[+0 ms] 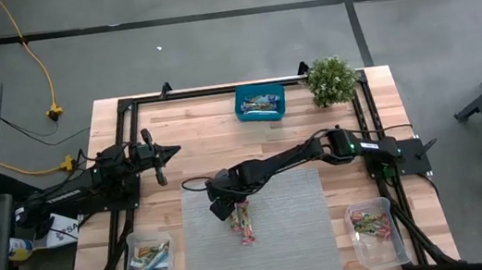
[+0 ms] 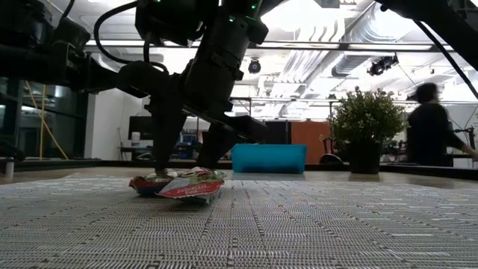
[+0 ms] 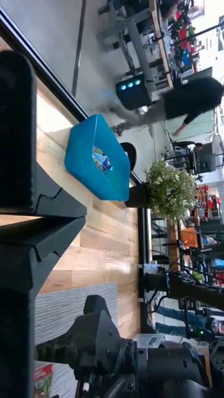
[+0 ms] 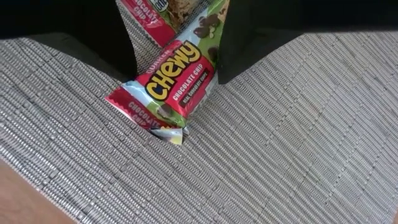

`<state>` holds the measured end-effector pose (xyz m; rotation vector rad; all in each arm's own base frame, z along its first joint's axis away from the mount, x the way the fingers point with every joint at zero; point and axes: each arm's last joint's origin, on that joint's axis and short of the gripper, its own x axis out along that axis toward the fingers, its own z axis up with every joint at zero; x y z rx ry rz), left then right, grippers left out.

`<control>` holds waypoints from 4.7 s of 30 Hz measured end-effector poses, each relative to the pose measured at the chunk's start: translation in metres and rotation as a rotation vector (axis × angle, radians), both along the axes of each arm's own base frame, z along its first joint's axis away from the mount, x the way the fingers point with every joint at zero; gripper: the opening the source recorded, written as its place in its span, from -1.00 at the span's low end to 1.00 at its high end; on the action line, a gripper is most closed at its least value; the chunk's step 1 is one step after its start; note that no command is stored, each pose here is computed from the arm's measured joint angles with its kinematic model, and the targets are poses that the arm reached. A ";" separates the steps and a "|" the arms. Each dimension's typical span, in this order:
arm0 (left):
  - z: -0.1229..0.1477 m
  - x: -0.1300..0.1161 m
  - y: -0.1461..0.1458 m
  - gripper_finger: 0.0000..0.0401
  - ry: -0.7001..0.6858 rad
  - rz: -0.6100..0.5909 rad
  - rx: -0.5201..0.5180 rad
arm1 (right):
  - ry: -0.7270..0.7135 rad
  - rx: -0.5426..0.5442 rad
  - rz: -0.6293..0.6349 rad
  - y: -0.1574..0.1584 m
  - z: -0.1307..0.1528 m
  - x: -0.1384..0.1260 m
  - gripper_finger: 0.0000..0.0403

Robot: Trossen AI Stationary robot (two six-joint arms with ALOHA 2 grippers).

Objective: Pick and place Granola Bars by type
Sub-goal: Put the red granola bar into the right transparent bin

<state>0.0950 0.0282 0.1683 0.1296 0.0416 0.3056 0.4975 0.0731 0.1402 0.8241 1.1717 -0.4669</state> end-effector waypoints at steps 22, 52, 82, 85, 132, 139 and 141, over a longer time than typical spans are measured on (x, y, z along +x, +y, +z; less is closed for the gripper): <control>0.000 0.000 0.000 -1.00 0.000 0.000 0.000 | -0.019 0.008 0.052 -0.006 0.006 0.001 -0.46; 0.000 0.000 0.000 -1.00 0.000 0.000 0.000 | -0.155 0.073 0.138 -0.011 0.043 0.002 -0.65; 0.000 0.000 0.000 -1.00 0.000 0.000 0.000 | 0.029 -0.226 0.617 0.025 0.256 -0.205 -0.65; 0.000 0.000 0.000 -1.00 0.000 0.000 0.000 | 0.003 -0.243 0.662 0.044 0.260 -0.217 -0.65; 0.000 0.000 0.000 -1.00 0.000 0.000 0.000 | 0.239 -0.366 1.244 0.179 0.090 -0.356 -0.65; 0.000 0.000 0.000 -1.00 0.000 0.000 0.000 | 0.196 -0.359 1.299 0.186 0.090 -0.361 -0.65; 0.000 0.000 0.000 -1.00 0.000 0.000 0.000 | 0.188 -0.359 1.317 0.187 0.090 -0.364 -0.65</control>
